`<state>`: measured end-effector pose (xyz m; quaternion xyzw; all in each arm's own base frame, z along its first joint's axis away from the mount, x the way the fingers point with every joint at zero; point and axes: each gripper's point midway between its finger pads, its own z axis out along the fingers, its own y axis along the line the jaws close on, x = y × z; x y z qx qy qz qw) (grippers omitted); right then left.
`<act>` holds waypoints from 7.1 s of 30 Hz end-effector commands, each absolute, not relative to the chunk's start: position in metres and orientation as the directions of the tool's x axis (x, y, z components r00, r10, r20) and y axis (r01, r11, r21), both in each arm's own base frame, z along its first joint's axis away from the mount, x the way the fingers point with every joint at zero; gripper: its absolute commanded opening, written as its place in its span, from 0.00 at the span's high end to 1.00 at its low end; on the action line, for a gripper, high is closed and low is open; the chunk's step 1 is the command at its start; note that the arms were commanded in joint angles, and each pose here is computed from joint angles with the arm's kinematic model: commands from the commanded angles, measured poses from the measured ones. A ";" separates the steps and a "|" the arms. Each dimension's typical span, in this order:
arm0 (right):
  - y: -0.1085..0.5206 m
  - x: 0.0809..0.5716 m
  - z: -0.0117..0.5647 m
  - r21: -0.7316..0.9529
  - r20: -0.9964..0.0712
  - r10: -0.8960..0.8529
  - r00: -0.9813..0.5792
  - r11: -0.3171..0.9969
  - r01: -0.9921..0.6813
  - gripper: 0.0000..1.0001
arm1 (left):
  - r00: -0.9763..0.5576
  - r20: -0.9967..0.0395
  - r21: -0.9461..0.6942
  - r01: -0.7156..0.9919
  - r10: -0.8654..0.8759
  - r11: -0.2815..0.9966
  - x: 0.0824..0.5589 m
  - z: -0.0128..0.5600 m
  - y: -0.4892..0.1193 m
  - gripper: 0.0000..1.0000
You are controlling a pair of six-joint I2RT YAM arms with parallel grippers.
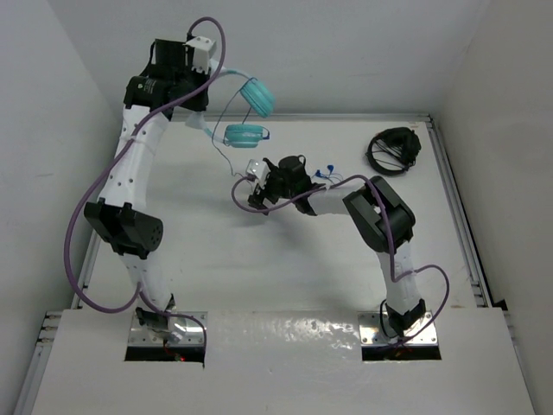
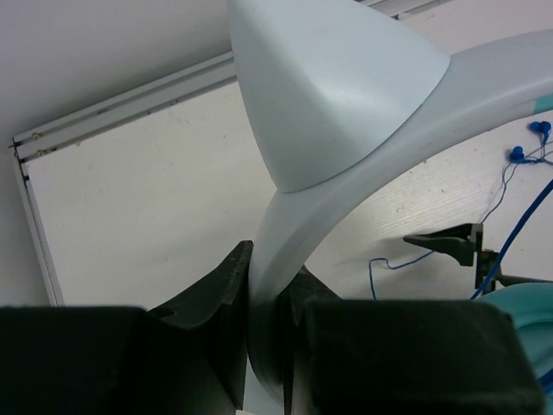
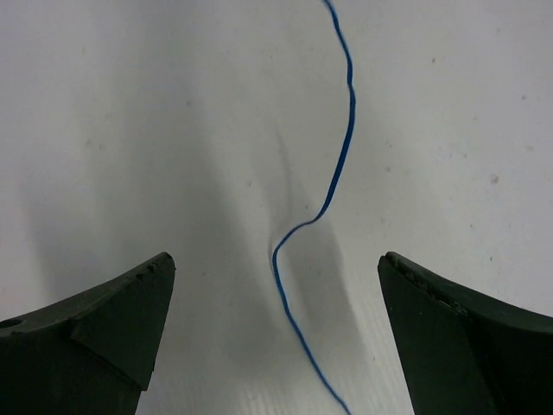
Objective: Wrap the headphones
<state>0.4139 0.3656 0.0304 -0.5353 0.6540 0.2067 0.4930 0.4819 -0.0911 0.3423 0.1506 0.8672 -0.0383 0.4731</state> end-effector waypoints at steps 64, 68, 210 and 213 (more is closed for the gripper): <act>0.312 0.411 0.268 0.273 -0.832 -0.242 -0.499 0.603 -0.749 1.00 | -0.580 -0.691 0.414 0.174 0.432 0.894 0.509 0.168 -0.133 1.00; 0.343 0.390 0.271 0.549 -0.732 -0.114 -0.672 0.485 -0.681 1.00 | -0.547 -0.755 0.359 0.117 0.362 0.926 0.522 0.182 -0.136 1.00; 0.354 0.423 0.138 0.399 -0.835 -0.013 -0.550 0.673 -0.622 0.72 | -0.603 -0.779 -0.092 0.385 0.175 0.918 0.493 0.264 -0.180 1.00; 0.337 0.433 0.135 0.353 -0.846 -0.006 -0.533 0.742 -0.570 0.60 | -0.613 -0.765 -0.084 0.400 0.199 0.913 0.481 0.261 -0.176 1.00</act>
